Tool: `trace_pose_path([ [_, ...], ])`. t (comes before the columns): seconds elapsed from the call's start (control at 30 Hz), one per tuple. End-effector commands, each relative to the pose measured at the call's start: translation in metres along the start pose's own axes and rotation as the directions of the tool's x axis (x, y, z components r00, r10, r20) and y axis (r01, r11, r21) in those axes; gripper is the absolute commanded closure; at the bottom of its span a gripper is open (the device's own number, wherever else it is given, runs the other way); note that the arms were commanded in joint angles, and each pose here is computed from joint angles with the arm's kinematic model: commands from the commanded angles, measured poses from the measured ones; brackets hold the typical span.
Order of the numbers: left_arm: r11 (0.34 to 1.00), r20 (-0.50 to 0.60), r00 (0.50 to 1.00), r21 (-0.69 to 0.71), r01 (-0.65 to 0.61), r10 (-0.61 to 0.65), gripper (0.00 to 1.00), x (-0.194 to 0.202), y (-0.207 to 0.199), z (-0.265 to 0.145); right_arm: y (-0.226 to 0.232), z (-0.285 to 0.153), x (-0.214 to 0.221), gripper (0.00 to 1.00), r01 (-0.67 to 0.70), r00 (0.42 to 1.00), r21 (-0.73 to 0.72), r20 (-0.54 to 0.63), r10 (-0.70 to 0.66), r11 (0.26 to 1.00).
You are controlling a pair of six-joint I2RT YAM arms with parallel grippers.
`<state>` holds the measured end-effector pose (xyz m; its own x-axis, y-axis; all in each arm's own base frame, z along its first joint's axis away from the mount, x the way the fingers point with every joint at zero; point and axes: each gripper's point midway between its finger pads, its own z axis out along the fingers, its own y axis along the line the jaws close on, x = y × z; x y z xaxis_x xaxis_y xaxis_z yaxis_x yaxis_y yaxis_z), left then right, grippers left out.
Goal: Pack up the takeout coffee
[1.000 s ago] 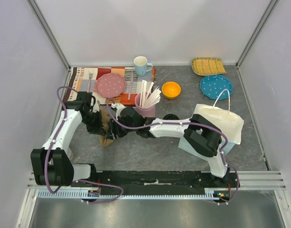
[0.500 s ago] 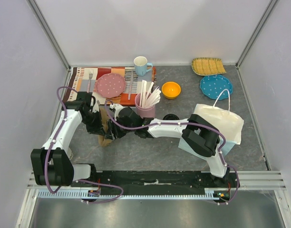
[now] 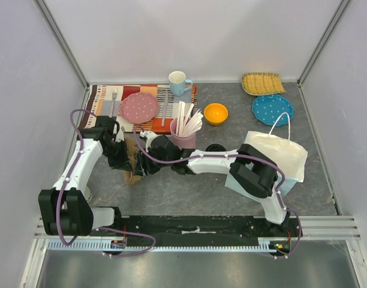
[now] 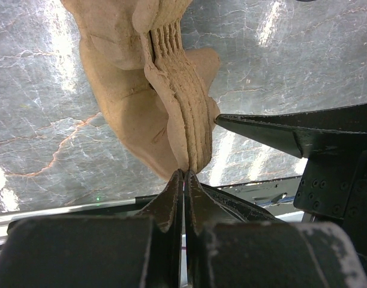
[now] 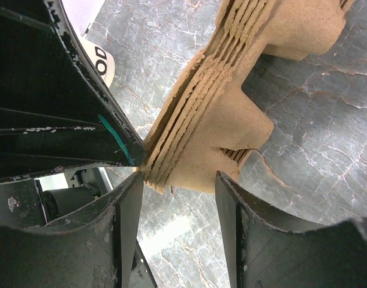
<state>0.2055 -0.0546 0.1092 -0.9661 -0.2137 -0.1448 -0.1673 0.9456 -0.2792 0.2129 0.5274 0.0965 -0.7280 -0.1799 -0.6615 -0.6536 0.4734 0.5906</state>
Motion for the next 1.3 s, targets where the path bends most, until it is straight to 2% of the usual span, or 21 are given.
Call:
trace_pose_path([
  [0.0,0.998,0.048,0.998,0.035,-0.043,0.041,0.98,-0.006,-0.006,-0.009,0.007,0.003,-0.016,0.42,-0.010,0.999,-0.004,0.031,0.010,1.000],
  [0.3,0.998,0.047,0.998,0.049,-0.041,0.038,0.98,-0.006,-0.009,-0.011,-0.011,0.013,-0.015,0.47,-0.034,0.999,0.102,0.011,0.033,0.994],
  [0.4,0.998,0.054,0.998,0.047,-0.045,0.043,0.98,-0.008,-0.009,-0.012,-0.020,0.014,-0.016,0.53,-0.051,0.999,0.148,0.017,0.049,0.988],
  [0.6,0.998,0.066,0.996,0.021,-0.061,0.060,0.98,-0.011,-0.004,-0.015,-0.043,0.009,0.002,0.73,-0.078,0.996,0.240,-0.012,0.084,0.968],
  [0.8,0.998,0.062,0.996,0.016,-0.061,0.060,0.98,-0.016,-0.005,-0.018,-0.058,0.008,0.021,0.83,-0.093,0.993,0.275,-0.047,0.110,0.957],
  [1.1,1.000,0.062,0.998,0.000,-0.028,0.028,0.98,-0.027,-0.002,-0.027,-0.071,0.007,0.032,0.87,-0.095,0.990,0.296,-0.074,0.122,0.951],
  [1.27,0.998,0.110,0.992,0.015,-0.055,0.053,0.98,-0.039,-0.007,-0.042,-0.070,0.005,0.029,0.88,-0.091,0.991,0.290,-0.070,0.116,0.953],
])
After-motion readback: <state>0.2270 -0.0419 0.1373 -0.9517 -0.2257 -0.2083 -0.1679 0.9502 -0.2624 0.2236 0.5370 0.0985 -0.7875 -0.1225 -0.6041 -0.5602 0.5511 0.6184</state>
